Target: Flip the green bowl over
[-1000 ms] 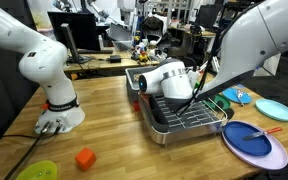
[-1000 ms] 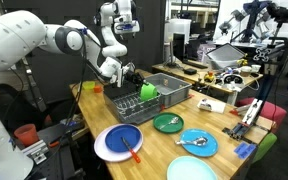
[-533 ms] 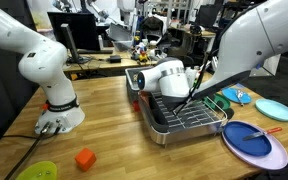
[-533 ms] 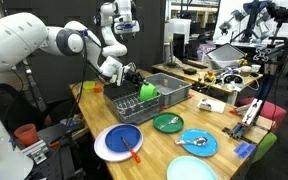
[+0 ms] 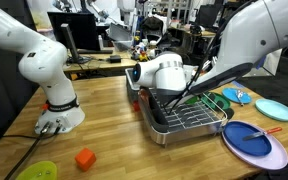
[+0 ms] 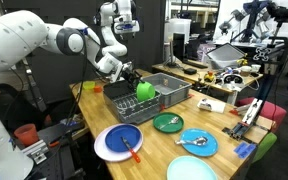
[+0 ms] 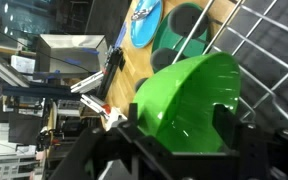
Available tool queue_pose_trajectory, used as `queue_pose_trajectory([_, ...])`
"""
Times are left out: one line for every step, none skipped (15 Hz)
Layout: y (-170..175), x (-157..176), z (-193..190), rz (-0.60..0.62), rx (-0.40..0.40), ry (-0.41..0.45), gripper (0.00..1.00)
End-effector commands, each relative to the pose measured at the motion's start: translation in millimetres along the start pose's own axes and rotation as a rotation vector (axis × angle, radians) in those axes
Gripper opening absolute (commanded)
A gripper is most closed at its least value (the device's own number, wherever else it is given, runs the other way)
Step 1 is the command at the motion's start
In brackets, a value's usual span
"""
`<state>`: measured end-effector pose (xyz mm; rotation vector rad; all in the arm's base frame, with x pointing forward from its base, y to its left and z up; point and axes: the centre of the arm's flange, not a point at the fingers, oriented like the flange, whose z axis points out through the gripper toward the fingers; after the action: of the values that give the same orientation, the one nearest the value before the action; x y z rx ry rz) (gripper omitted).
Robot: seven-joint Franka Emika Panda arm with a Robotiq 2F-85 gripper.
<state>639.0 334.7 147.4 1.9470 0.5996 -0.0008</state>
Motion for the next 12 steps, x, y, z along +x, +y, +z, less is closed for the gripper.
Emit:
queue_pose_trajectory([0,-4,-4,-0.097,0.155,0.022,1.0])
queue_pose_trajectory([0,-5,-8,-0.12,0.182,0.032,1.0])
queue_pose_trajectory([-1,-7,-12,-0.146,0.211,0.044,1.0])
queue_pose_trajectory([-2,-9,-16,-0.174,0.243,0.064,1.0])
queue_pose_trajectory([-4,-10,-21,-0.203,0.273,0.086,1.0])
queue_pose_trajectory([-5,-12,-26,-0.231,0.302,0.111,1.0])
queue_pose_trajectory([-5,-14,-32,-0.26,0.328,0.135,1.0])
queue_pose_trajectory([-4,-16,-37,-0.291,0.355,0.16,1.0])
queue_pose_trajectory([-2,-18,-42,-0.323,0.379,0.178,1.0])
queue_pose_trajectory([1,-22,-48,-0.355,0.406,0.199,1.0])
queue_pose_trajectory([5,-26,-53,-0.385,0.432,0.219,1.0])
queue_pose_trajectory([12,-32,-57,-0.415,0.459,0.235,1.0])
